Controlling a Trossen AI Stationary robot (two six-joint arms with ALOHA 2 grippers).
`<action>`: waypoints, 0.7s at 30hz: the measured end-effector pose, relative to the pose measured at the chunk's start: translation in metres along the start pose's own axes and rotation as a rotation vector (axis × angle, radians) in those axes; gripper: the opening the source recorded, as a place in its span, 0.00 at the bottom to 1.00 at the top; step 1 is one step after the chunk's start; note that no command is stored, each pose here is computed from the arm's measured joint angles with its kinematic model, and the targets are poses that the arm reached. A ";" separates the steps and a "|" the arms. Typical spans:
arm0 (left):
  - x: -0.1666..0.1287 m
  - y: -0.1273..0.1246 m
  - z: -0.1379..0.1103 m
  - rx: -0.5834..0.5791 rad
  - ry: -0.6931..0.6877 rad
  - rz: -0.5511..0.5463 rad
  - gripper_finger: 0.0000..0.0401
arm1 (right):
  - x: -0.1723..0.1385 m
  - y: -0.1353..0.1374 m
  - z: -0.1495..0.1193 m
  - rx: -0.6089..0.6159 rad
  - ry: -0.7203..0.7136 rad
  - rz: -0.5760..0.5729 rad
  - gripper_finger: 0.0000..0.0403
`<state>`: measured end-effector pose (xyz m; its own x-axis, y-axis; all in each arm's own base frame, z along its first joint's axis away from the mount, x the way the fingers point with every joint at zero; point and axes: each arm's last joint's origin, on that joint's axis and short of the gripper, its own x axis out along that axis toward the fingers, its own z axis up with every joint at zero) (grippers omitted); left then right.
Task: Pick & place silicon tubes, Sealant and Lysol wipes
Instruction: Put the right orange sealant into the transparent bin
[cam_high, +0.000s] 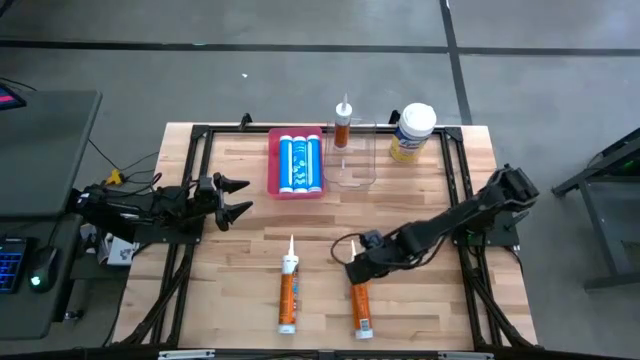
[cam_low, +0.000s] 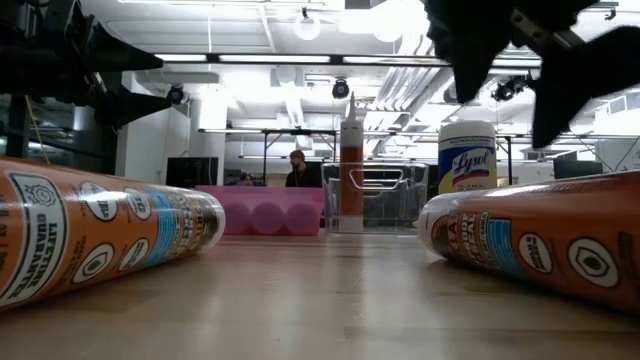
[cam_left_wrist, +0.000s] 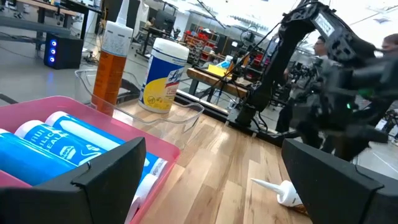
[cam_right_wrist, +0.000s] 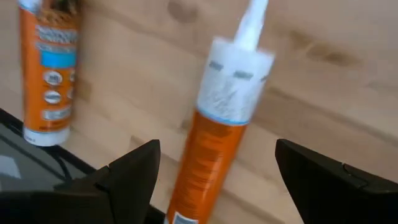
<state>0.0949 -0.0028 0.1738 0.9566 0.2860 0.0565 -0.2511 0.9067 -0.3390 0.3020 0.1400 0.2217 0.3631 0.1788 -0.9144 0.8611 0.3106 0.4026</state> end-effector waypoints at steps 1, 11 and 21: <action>0.000 0.000 0.000 0.000 0.000 0.000 0.92 | 0.007 0.001 -0.001 0.008 0.015 -0.012 0.78; 0.000 0.000 0.000 0.000 0.000 0.000 0.92 | 0.042 0.004 -0.003 0.088 0.086 -0.077 0.78; 0.000 0.000 0.000 0.000 0.000 0.000 0.92 | 0.067 0.005 -0.002 0.130 0.092 -0.094 0.78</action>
<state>0.0949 -0.0028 0.1738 0.9566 0.2858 0.0566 -0.2508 0.9067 -0.3391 0.3297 0.1553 0.1624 0.2495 0.2412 -0.9379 0.9308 0.2073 0.3010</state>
